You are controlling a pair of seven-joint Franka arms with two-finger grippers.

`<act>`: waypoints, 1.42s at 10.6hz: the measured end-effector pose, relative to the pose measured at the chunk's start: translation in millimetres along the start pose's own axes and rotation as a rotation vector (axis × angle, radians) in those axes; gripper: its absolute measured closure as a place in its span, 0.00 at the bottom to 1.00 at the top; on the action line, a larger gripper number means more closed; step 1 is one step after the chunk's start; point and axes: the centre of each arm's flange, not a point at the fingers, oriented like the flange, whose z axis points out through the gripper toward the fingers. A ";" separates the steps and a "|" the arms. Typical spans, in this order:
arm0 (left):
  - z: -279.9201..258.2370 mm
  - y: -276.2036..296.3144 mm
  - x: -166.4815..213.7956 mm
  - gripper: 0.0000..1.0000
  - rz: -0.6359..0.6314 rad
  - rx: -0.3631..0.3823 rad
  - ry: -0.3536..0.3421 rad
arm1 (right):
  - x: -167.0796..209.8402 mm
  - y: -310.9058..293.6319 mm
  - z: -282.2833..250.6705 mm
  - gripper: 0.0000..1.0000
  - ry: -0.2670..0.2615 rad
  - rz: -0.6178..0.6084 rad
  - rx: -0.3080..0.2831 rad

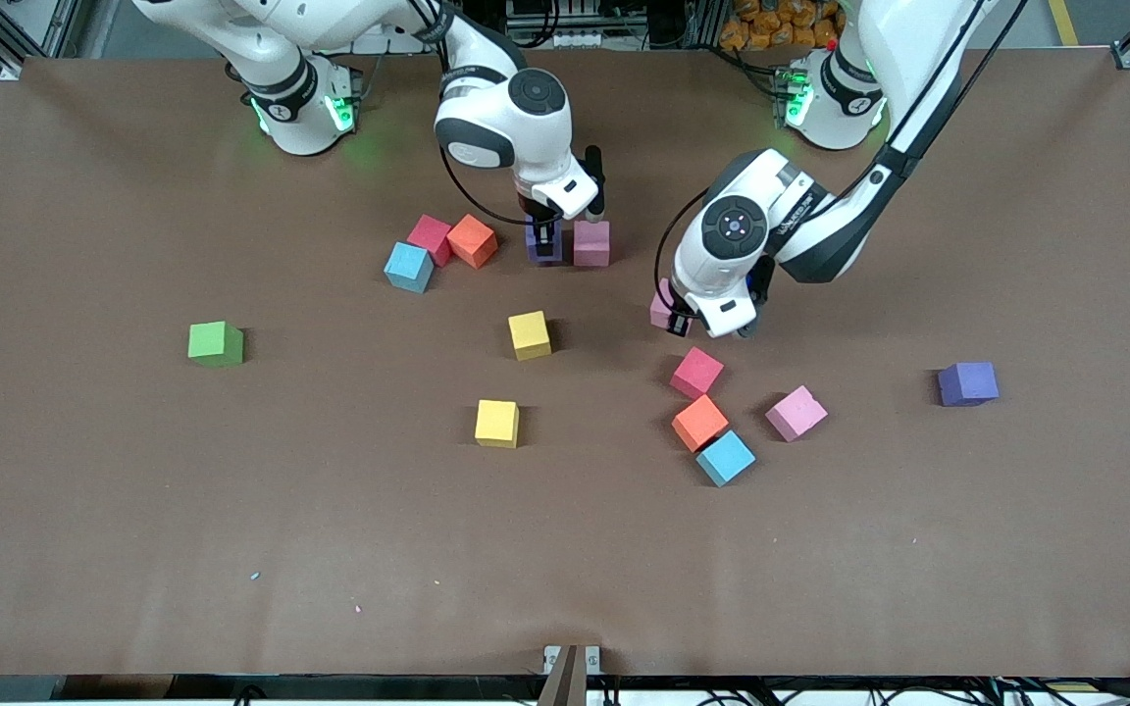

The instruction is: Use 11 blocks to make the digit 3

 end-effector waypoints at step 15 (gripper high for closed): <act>16.7 -35.8 -12.7 0.46 -0.194 0.054 -0.022 | 20.5 -0.2 24.3 0.41 0.015 0.128 0.068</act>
